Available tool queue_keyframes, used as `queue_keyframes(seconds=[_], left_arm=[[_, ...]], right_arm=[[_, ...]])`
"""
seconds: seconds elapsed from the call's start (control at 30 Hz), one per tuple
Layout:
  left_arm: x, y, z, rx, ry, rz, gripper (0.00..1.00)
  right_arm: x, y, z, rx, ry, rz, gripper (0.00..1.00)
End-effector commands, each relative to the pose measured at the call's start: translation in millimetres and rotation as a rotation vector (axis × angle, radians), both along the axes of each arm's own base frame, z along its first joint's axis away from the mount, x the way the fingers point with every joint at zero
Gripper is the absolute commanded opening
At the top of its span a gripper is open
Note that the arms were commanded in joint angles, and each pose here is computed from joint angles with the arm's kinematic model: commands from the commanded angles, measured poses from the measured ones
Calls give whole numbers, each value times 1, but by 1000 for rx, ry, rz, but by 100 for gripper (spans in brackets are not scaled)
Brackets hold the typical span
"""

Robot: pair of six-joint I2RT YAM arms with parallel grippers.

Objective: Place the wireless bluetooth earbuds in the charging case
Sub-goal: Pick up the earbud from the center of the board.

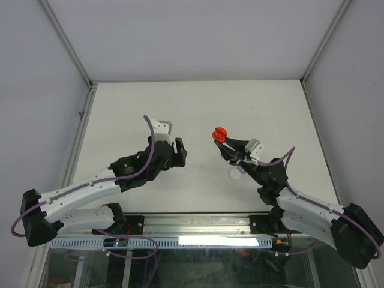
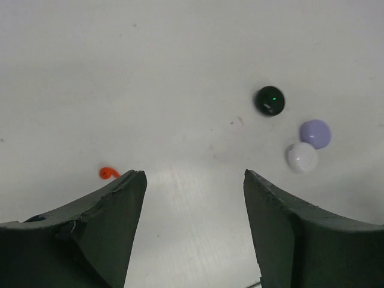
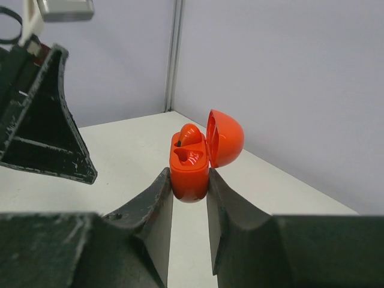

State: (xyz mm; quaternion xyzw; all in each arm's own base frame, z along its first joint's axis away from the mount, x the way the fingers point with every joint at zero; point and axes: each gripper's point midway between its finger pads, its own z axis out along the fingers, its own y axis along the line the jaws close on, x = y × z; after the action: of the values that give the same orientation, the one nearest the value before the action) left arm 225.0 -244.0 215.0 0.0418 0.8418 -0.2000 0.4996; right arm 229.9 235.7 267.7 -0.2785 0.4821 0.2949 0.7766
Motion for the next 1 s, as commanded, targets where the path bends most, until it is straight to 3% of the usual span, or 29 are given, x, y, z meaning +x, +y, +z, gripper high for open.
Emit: queue_keyframes(seconds=[0.0,0.3,0.97], left_arm=[[6,26,-40,22,128,90,68],[35,49,-92,91,263,137,63],[40,54,-178,381,504,90,52]], right_arm=[[-1,-8,8,25,-25,-30,0],[-3,-10,3,22,-12,-28,0],[-7,-16,3,29,-19,-37,0]])
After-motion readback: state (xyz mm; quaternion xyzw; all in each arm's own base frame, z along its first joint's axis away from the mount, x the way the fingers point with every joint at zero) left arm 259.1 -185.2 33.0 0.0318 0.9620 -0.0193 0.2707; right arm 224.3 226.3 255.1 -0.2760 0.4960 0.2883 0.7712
